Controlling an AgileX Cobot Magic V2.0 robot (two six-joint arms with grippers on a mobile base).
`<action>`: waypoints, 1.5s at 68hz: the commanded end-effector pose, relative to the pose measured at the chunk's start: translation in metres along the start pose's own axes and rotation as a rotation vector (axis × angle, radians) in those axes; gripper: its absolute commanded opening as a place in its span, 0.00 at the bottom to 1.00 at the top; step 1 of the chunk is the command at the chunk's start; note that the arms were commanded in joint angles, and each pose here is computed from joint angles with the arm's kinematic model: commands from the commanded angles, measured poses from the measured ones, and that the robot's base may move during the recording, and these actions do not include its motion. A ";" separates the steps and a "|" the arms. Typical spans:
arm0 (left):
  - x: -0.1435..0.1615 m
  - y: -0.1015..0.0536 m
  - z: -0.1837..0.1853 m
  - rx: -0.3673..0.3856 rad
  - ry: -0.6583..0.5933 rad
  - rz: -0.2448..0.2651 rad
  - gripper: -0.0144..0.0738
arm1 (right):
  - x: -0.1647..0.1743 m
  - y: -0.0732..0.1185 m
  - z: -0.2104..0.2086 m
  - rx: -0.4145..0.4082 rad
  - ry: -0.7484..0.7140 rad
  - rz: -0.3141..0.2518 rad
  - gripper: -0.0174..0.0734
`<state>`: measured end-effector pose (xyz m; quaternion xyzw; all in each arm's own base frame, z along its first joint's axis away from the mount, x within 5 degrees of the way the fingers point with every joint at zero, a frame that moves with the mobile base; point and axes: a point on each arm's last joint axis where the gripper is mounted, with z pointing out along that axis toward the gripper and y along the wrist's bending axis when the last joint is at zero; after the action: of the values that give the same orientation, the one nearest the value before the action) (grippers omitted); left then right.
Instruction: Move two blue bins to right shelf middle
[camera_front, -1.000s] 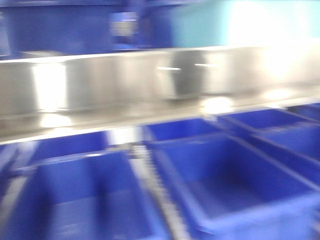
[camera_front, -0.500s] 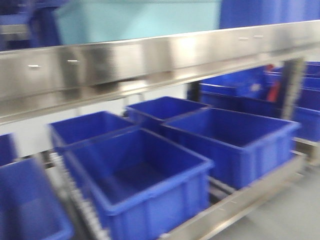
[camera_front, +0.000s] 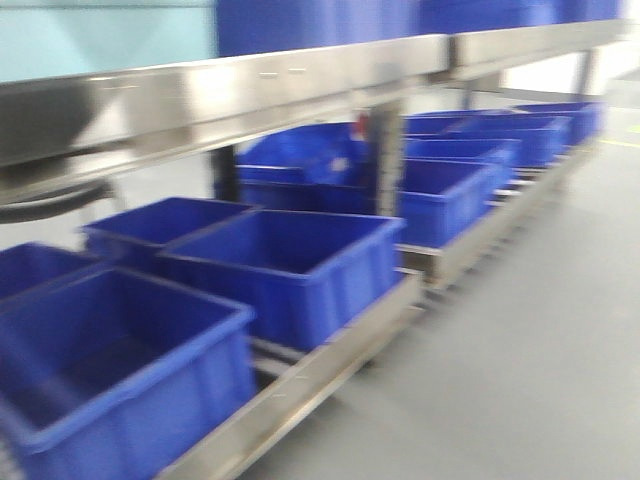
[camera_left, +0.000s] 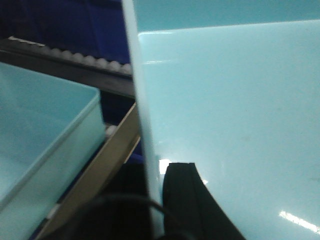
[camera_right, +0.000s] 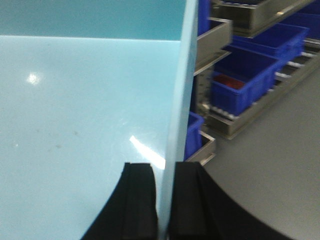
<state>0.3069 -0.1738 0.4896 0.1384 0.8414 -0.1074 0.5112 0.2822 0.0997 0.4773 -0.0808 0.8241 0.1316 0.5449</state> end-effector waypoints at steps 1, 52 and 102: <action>-0.008 -0.013 -0.010 0.105 -0.069 -0.043 0.04 | -0.013 0.009 -0.008 -0.070 -0.114 0.040 0.02; -0.008 -0.013 -0.010 0.105 -0.069 -0.043 0.04 | -0.013 0.009 -0.008 -0.070 -0.114 0.040 0.02; -0.008 -0.013 -0.010 0.105 -0.069 -0.043 0.04 | -0.013 0.009 -0.008 -0.070 -0.114 0.040 0.02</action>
<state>0.3068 -0.1739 0.4896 0.1383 0.8415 -0.1082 0.5109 0.2822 0.0997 0.4773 -0.0808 0.8241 0.1316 0.5449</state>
